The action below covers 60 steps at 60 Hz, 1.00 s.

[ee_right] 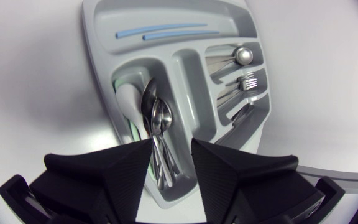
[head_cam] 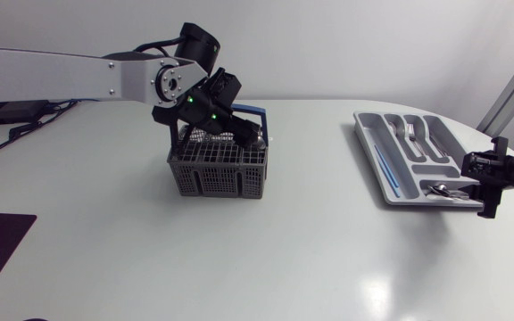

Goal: Unload the cutlery basket into the drawer organizer.

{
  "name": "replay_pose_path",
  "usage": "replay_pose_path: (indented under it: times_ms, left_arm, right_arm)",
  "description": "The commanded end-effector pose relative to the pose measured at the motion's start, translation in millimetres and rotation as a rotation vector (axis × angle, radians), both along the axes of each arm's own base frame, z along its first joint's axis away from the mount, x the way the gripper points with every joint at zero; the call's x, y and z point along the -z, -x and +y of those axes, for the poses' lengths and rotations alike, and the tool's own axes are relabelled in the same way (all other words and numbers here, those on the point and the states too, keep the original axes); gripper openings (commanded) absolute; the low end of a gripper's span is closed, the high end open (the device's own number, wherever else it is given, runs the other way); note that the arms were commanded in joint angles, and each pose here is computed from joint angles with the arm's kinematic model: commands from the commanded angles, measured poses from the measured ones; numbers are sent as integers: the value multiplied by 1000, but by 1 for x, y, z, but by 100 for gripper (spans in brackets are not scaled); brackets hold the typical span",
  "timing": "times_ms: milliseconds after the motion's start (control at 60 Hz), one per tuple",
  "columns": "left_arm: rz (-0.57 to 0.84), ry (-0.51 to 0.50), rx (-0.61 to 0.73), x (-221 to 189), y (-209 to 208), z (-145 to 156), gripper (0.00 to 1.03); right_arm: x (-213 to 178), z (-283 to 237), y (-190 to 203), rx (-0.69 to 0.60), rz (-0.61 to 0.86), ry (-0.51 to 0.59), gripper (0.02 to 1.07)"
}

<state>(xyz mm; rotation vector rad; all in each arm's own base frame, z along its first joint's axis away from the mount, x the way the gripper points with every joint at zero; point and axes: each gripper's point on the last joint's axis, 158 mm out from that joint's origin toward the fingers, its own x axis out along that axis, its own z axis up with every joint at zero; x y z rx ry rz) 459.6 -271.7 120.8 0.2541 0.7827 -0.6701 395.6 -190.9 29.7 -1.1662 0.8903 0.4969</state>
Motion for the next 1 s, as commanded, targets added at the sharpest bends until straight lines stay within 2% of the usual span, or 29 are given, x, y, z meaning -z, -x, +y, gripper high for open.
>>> replay_pose_path:
  times_ms: [0,83,133,267,333,533,683,900,983]
  left_arm:
    - [38,27,-30,10,-4,0,90]
    - [66,73,-13,10,-3,-5,82]
    - [67,74,-13,11,-4,-4,81]
    - [77,88,21,13,-1,-6,81]
    - [86,92,37,16,1,-7,73]
    - [68,126,81,19,5,-11,72]
    - [36,160,104,23,6,-16,60]
    - [37,178,130,35,13,-21,60]
    - [23,189,140,35,14,-23,55]
  right_arm:
    - [-18,20,3,19,-19,-66,70]
    - [-27,39,7,24,-5,-137,74]
    - [-29,48,9,28,3,-169,77]
    - [-30,80,21,10,38,-264,77]
    - [-29,96,27,-6,46,-291,77]
    - [-33,128,41,-41,42,-335,77]
    - [-32,141,46,-56,44,-348,77]
    - [-34,151,49,-70,40,-367,77]
    - [-33,154,49,-75,43,-371,77]
